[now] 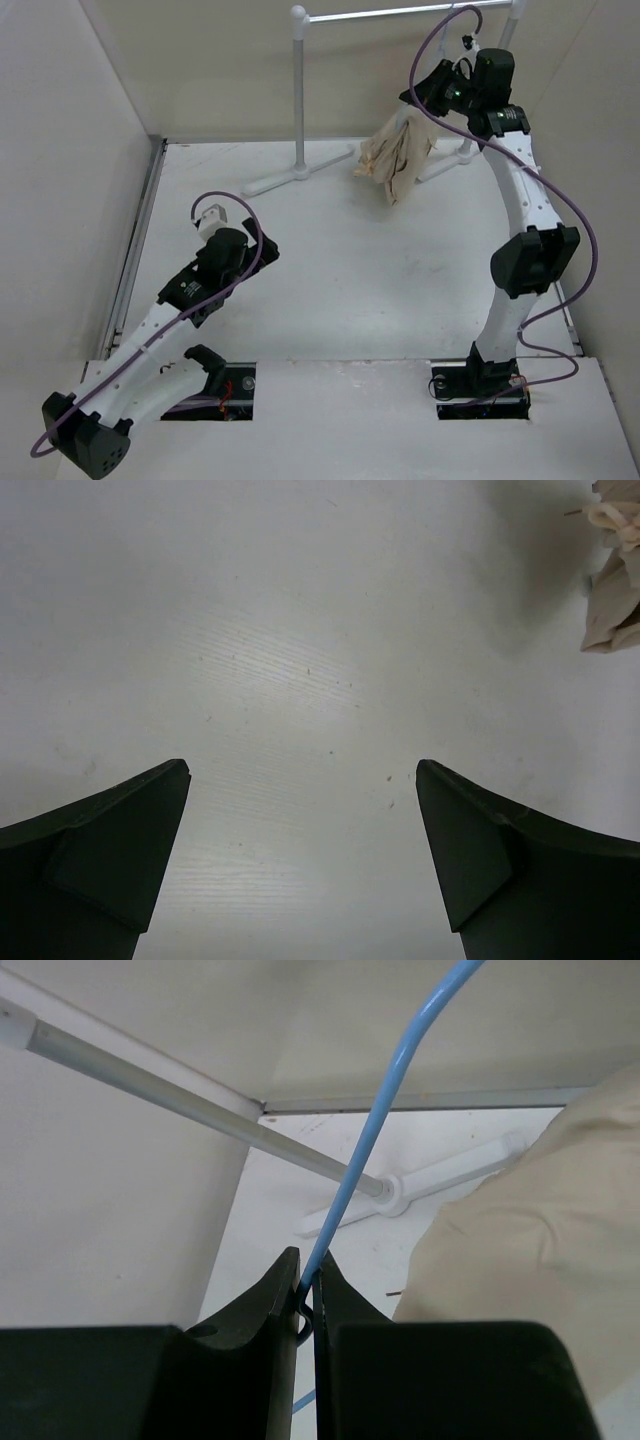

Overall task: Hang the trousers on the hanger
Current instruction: Place the hanger at the clothesline, then reset both arms

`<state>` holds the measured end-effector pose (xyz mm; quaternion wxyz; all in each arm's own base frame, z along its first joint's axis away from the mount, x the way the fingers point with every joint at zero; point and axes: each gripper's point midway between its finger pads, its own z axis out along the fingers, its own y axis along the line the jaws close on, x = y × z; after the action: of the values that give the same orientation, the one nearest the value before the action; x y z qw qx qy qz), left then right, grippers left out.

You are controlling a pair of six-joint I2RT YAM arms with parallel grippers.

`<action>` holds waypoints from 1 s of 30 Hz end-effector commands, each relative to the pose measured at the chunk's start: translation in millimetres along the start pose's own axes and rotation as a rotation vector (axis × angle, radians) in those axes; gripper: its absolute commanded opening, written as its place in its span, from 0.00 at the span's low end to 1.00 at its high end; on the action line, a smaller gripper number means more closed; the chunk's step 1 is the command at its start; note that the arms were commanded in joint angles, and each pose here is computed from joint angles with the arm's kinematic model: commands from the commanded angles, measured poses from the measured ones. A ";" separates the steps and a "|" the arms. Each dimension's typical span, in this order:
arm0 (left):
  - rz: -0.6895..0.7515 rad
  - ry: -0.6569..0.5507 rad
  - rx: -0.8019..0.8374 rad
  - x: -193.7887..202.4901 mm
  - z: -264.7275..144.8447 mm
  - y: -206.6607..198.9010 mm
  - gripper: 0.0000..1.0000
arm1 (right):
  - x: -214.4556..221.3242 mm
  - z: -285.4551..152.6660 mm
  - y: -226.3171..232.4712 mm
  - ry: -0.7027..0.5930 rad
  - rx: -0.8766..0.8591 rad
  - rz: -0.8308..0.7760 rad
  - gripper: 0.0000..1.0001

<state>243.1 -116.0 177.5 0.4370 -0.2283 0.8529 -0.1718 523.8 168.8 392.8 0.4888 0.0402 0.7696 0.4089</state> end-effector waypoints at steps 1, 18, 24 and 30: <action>-0.043 0.058 0.032 11.3 4.9 -5.4 1.00 | -20.6 -12.0 26.0 -0.078 -0.071 -0.098 0.04; -0.083 0.100 -0.070 -1.1 22.1 7.3 1.00 | -27.5 -53.1 23.0 -0.186 0.038 -0.099 1.00; -0.040 0.124 -0.091 -8.1 31.6 -6.9 1.00 | -16.6 -109.4 21.8 -0.264 0.114 -0.103 1.00; 0.008 0.177 -0.086 6.4 44.2 -26.1 1.00 | 58.9 -157.7 -33.9 -0.279 0.317 -0.012 1.00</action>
<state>276.5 -131.9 150.5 0.3444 -0.2456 0.8946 -0.1442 387.9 100.6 399.0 0.5866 0.1152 0.7368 0.3159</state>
